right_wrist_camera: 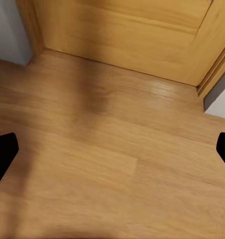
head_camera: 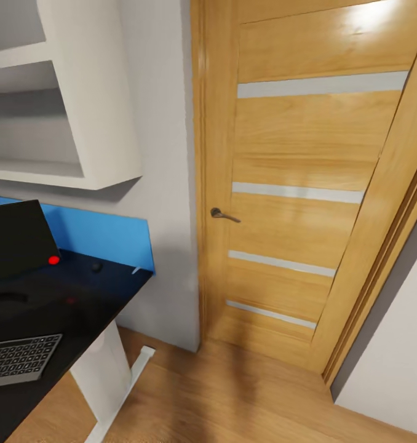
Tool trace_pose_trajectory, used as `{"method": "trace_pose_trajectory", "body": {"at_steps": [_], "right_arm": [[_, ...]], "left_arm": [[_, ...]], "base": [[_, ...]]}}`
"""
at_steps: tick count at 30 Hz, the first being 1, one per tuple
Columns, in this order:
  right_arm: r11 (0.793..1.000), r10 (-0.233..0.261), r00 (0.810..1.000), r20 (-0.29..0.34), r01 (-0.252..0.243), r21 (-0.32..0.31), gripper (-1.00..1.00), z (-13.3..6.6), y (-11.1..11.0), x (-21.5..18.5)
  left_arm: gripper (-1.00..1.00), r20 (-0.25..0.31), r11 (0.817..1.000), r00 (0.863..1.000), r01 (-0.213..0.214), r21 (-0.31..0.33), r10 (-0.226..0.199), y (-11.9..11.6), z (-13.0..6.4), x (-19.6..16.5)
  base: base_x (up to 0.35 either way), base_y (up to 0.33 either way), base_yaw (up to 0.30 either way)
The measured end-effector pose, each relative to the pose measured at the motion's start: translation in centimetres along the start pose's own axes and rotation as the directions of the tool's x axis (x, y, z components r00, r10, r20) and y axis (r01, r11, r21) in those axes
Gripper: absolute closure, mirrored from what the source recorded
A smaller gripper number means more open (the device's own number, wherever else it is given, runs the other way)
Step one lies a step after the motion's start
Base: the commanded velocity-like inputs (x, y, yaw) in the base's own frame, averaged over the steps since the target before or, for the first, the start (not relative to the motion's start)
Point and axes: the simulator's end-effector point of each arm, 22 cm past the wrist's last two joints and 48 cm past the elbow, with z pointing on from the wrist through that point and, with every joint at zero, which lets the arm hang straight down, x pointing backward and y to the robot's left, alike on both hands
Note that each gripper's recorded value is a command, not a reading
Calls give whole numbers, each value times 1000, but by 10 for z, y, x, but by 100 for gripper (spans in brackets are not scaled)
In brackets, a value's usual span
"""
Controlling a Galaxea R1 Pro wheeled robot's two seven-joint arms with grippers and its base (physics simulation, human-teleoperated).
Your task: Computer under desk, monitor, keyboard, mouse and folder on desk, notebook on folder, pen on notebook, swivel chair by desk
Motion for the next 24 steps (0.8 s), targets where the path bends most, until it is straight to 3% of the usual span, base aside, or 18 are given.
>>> {"method": "trace_pose_trajectory", "body": {"at_steps": [5,7,14,15,16,24], "right_arm": [[999,5,999,37,-6,33,-100,-1,-7,-8],[997,0,997,81,-6,80,-100,-2,-16,-17],[993,-27,989,142,9,120,-100,-5,-18,-32],[992,-29,988,151,10,128,-100,-6,-18,-34],[986,-45,979,197,12,165,-100,-14,-19,-41],[975,-69,965,254,11,223,-100,-26,-20,-51]], "left_arm": [[-100,1,1000,1000,0,1,0,0,0,0],[-100,1,1000,1000,0,1,0,0,0,0],[-100,-2,1000,1000,0,1,0,0,0,0],[-100,-2,1000,1000,0,1,0,0,0,0],[-100,-3,1000,1000,0,1,0,0,0,1],[-100,-4,1000,1000,0,1,0,0,0,1]], "base": [[0,-2,283],[0,0,284],[0,0,284],[77,0,284],[95,0,284],[178,0,285]]}}
